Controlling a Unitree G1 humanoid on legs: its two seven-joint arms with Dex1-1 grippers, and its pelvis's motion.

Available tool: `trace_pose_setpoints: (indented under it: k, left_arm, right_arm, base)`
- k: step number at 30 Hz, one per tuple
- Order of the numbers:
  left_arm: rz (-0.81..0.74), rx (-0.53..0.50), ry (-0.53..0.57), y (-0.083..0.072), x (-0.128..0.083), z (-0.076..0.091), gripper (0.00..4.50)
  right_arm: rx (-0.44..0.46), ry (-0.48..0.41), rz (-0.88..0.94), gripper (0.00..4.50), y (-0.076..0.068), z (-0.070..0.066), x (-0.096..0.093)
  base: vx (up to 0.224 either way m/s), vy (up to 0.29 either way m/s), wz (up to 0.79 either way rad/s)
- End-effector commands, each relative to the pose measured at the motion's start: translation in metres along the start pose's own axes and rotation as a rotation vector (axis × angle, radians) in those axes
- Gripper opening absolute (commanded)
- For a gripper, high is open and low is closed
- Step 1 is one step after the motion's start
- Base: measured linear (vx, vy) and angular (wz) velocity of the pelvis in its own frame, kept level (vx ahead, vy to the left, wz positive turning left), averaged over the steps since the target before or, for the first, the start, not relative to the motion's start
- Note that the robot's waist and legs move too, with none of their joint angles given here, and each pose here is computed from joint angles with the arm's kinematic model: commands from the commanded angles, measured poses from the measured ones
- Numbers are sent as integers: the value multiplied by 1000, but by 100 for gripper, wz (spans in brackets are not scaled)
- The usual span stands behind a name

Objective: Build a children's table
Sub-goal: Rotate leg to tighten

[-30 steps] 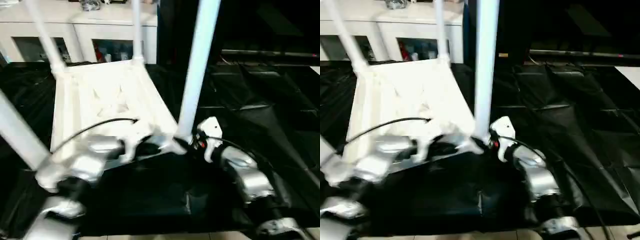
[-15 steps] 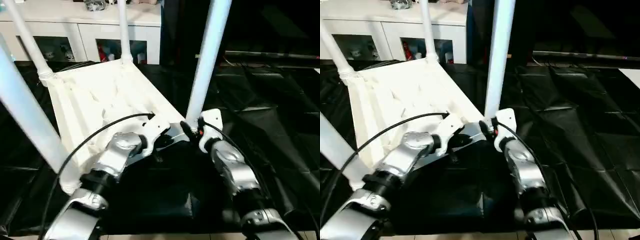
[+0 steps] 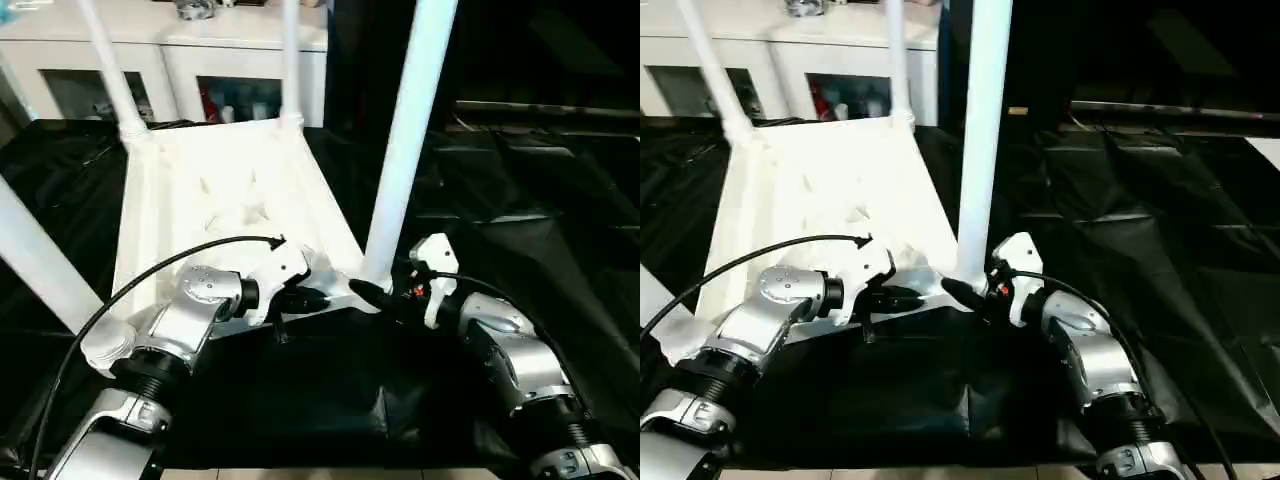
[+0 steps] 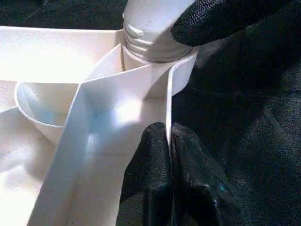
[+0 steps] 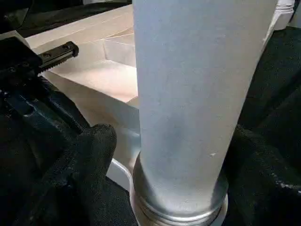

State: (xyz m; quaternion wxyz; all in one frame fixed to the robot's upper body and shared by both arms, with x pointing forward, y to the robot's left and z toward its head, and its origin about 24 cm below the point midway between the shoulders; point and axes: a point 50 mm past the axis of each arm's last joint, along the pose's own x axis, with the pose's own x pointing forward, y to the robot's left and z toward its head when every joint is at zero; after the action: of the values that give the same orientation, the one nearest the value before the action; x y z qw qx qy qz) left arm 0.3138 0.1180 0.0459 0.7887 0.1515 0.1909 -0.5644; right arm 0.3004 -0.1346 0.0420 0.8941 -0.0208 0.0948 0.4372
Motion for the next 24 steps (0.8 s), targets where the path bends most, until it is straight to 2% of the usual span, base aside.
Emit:
trace_pose_setpoints:
  k: [1, 3, 16, 18, 21, 22, 24]
  left_arm:
    - [-68, -20, -39, -8, 0, -1, 0]
    - [-139, -43, -8, -10, -19, -10, 0]
    - [-164, -46, -19, -10, -22, -8, 0]
    - [-166, -46, -18, -10, -22, -8, 0]
    - [-164, -46, -17, -10, -23, -8, 0]
    - [-163, -46, -17, -10, -23, -8, 0]
    - [-160, -46, -16, -9, -23, -8, 0]
  right_arm:
    - [-37, 16, 102, 364, 9, 4, 3]
    - [-108, 102, 214, 364, 12, 0, -2]
    - [-116, 112, 238, 364, 11, 2, -4]
    - [-115, 112, 241, 336, 11, 2, -4]
    - [-109, 110, 243, 326, 10, 2, -4]
    - [-107, 109, 243, 304, 10, 2, -4]
    - [-99, 105, 240, 293, 10, 2, -4]
  base:
    - [0, 0, 0]
    - [0, 0, 0]
    - [0, 0, 0]
    - [0, 0, 0]
    - [0, 0, 0]
    - [0, 0, 0]
    - [0, 0, 0]
